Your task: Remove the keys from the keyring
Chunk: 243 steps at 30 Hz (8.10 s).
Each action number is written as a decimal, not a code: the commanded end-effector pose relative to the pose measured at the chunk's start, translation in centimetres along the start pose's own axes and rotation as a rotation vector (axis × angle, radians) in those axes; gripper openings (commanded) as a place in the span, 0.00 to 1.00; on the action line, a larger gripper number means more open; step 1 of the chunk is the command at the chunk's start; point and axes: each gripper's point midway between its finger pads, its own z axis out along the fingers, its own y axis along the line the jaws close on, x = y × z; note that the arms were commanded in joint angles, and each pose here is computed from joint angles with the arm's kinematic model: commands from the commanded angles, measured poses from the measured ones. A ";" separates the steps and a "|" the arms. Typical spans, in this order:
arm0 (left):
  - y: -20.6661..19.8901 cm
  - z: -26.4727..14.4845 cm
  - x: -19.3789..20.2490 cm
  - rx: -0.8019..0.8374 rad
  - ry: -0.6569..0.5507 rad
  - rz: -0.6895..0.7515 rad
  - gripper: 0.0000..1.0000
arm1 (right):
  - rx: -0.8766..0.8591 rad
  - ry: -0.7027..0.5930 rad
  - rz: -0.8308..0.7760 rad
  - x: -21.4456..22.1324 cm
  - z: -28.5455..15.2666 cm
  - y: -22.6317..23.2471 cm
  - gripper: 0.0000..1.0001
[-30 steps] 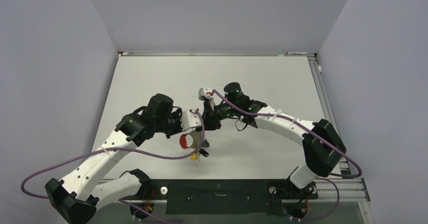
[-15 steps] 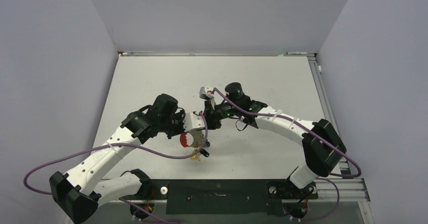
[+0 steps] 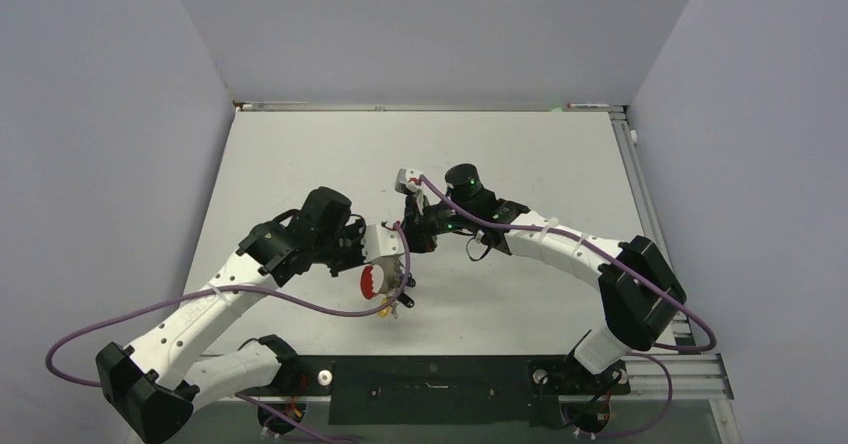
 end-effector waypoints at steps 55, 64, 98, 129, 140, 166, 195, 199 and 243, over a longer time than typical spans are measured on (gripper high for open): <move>5.2 -3.6 -4.9 -0.245 -0.079 0.645 0.00 | -0.046 -0.088 -0.079 -4.2 -4.7 -0.4 0.68; 5.9 -3.8 -6.0 -0.281 -0.090 0.792 0.00 | -0.029 -0.090 -0.086 -4.3 -5.3 -0.8 0.68; 4.2 -4.6 -8.5 -0.270 -0.262 0.812 0.00 | -0.122 -0.227 0.007 -6.6 -6.5 1.0 0.57; -4.4 -3.0 -4.8 -0.184 -0.405 1.336 0.00 | -0.317 0.078 -0.023 4.6 5.0 4.6 0.64; -3.0 -3.3 -4.5 -0.216 -0.342 1.278 0.00 | -0.365 0.125 -0.032 5.9 2.7 6.1 0.63; -2.2 -3.9 -6.7 -0.263 -0.403 1.239 0.00 | -0.390 -0.059 -0.217 3.7 5.7 7.5 0.91; -1.9 -3.5 -5.2 -0.257 -0.355 1.171 0.00 | -0.491 0.020 -0.150 4.9 2.3 9.7 0.85; -2.2 -3.3 -5.4 -0.254 -0.374 1.192 0.00 | -0.518 0.014 -0.152 3.8 2.6 10.5 0.88; 2.8 1.9 -3.1 -0.436 -0.204 0.946 0.00 | 0.351 0.039 -0.164 4.7 -0.2 -5.2 0.05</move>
